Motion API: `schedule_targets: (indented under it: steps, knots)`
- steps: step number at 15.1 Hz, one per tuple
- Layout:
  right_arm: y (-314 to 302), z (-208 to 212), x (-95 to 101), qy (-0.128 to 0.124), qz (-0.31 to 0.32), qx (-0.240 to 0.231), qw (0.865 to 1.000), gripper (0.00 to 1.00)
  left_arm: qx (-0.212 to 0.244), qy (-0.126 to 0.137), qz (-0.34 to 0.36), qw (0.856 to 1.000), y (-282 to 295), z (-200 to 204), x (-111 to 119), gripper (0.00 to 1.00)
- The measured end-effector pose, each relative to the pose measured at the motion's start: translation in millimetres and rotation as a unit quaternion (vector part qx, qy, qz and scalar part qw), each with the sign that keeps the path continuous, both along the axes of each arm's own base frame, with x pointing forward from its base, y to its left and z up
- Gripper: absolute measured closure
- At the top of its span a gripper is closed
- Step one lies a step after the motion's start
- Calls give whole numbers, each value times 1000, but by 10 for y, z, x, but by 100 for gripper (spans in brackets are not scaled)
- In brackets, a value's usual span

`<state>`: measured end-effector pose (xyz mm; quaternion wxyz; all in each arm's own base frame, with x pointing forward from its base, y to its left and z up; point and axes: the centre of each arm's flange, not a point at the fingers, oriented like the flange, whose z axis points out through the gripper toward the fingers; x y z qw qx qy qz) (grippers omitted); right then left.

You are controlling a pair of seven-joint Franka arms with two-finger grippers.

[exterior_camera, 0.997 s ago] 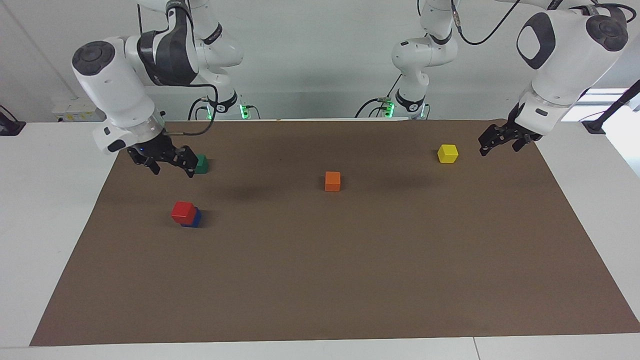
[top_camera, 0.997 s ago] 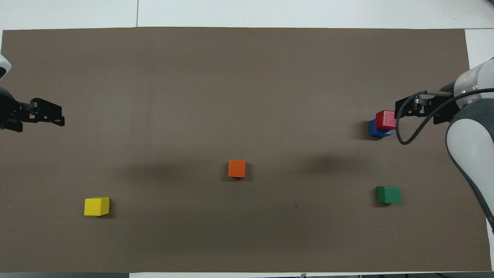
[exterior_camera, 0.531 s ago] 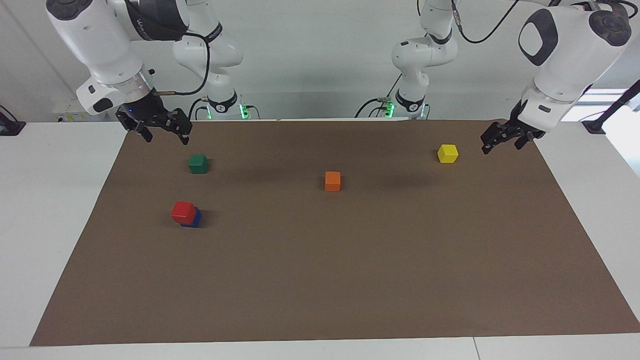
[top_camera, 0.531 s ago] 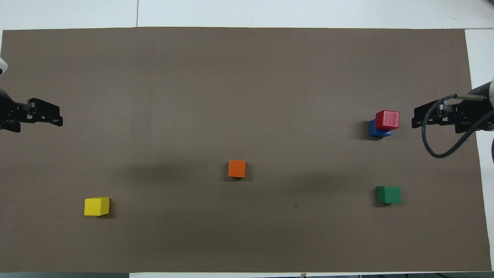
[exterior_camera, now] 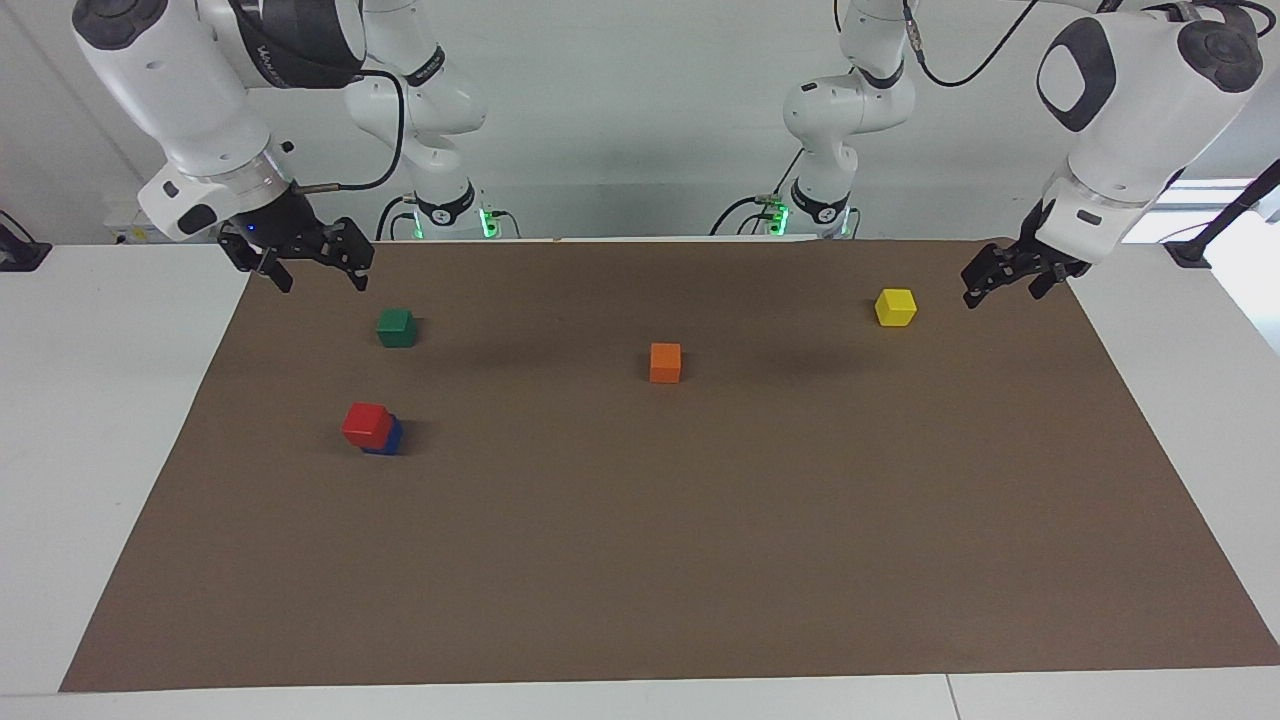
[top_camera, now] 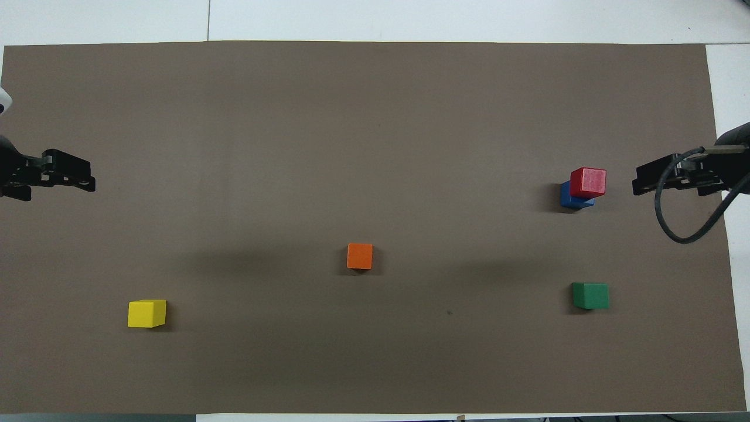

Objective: Transfer red block to right arm and stack on blue block

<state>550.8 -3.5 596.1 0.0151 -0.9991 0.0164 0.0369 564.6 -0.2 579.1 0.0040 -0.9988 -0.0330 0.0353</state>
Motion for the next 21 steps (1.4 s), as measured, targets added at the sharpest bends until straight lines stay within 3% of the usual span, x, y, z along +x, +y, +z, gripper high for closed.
schedule_targets:
  steps: [4,8,21]
  knots:
    - [-26,2,4,-1,9,-12,1000,0,0,0,0,1000,0,0,0,0]
    - [-32,29,53,-21,9,-15,1000,0,0,0,0,1000,0,0,0,0]
    - [-56,30,67,-25,17,-26,999,0,0,0,0,1000,0,0,0,0]
